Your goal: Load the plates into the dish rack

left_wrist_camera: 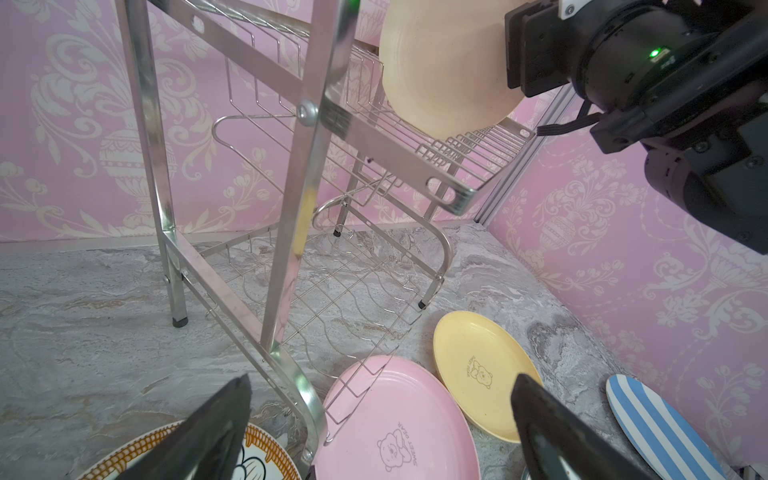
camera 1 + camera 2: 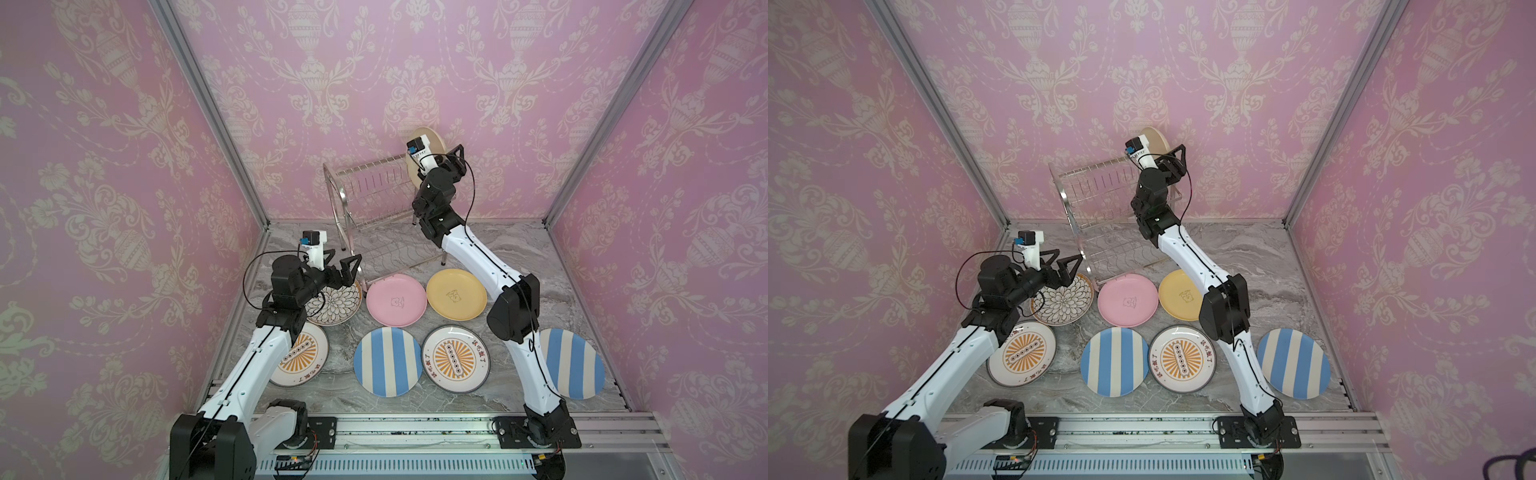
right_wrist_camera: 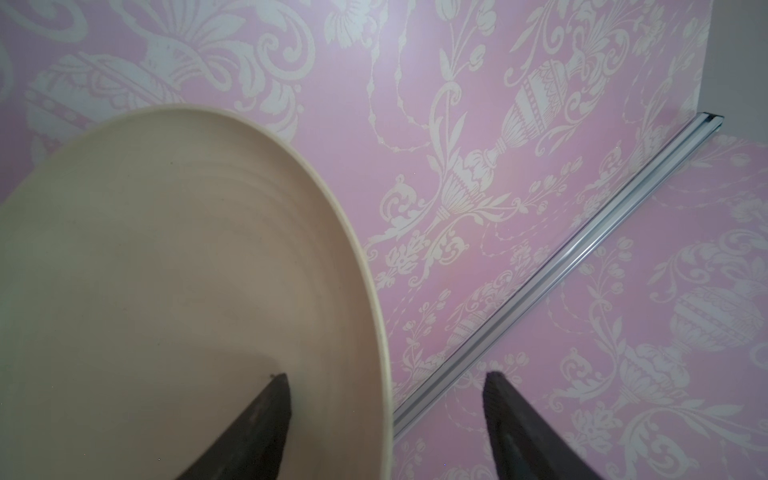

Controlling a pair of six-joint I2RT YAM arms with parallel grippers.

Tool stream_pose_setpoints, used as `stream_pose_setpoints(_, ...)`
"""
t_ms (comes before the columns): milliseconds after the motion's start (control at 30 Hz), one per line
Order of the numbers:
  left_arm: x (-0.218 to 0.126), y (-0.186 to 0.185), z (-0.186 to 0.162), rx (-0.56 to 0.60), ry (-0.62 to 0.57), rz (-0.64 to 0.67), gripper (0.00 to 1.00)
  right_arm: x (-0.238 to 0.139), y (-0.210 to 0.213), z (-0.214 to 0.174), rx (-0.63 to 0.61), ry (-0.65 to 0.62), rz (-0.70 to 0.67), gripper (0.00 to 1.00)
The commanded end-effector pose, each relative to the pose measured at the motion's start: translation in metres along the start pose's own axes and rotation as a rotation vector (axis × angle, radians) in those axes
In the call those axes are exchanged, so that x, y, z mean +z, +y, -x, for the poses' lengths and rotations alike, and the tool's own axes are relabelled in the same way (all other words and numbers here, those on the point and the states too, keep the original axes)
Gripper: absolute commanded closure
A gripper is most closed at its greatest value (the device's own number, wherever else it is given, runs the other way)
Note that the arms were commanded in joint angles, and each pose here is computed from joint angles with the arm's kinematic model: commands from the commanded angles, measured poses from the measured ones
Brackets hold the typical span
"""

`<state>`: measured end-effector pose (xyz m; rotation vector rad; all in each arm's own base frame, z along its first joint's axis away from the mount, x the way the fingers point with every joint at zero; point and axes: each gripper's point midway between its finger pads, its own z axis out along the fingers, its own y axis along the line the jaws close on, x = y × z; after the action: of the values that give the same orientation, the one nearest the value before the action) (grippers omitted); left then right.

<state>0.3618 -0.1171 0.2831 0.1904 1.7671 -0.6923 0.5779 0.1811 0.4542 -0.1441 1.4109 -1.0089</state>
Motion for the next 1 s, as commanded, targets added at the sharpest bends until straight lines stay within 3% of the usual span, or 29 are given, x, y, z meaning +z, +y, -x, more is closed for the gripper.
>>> stream_pose_setpoints(0, -0.004, -0.003, -0.004, 0.017, 0.012, -0.001, 0.01, -0.005, -0.043, 0.011, 0.086, 0.005, -0.027, 0.18)
stream_pose_setpoints(233, -0.004, 0.001, -0.008, 0.011, 0.027, 0.018, 0.01, -0.016, -0.037, 0.005, 0.174, 0.027, 0.110, 0.05)
stream_pose_setpoints(533, -0.006, 0.002, -0.006, 0.015, 0.025, 0.034, 0.01, -0.037, -0.035, 0.005, 0.288, 0.034, 0.296, 0.02)
stream_pose_setpoints(967, -0.009, 0.001, -0.003, 0.018, 0.015, 0.039, 0.01, -0.034, -0.018, 0.010, 0.266, 0.044, 0.350, 0.01)
